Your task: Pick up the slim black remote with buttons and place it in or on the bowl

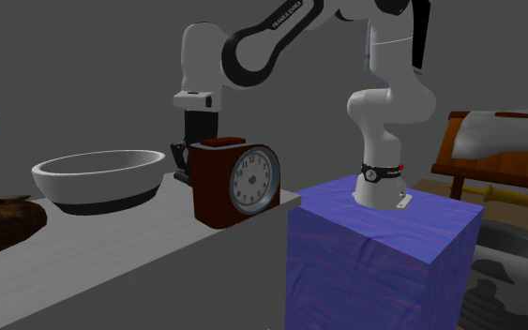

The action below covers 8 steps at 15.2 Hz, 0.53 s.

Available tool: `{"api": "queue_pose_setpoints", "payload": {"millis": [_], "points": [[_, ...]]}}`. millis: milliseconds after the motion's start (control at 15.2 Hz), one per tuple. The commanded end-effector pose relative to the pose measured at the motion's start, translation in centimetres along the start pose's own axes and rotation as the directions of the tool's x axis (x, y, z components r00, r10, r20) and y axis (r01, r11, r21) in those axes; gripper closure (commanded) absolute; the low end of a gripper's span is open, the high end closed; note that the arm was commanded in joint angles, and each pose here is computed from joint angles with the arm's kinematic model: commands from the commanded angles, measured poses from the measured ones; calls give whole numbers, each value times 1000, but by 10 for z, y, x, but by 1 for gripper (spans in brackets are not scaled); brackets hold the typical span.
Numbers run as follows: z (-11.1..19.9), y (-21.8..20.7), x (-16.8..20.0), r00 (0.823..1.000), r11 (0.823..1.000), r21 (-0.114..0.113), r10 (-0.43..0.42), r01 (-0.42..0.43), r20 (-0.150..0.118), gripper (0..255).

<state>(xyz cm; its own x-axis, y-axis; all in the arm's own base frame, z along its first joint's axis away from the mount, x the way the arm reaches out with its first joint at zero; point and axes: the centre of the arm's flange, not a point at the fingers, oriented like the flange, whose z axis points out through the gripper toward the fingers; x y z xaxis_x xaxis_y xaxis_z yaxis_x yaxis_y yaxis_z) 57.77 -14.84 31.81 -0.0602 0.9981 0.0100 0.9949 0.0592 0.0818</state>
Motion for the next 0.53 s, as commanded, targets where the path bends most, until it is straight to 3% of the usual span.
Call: {"api": "queue_pose_setpoints", "payload": {"millis": [0,462], "points": [[-7,1,1,1000,1000,1,-1,1,0,255],[-44,4,1,1000,1000,1,-1,1,0,255]]}}
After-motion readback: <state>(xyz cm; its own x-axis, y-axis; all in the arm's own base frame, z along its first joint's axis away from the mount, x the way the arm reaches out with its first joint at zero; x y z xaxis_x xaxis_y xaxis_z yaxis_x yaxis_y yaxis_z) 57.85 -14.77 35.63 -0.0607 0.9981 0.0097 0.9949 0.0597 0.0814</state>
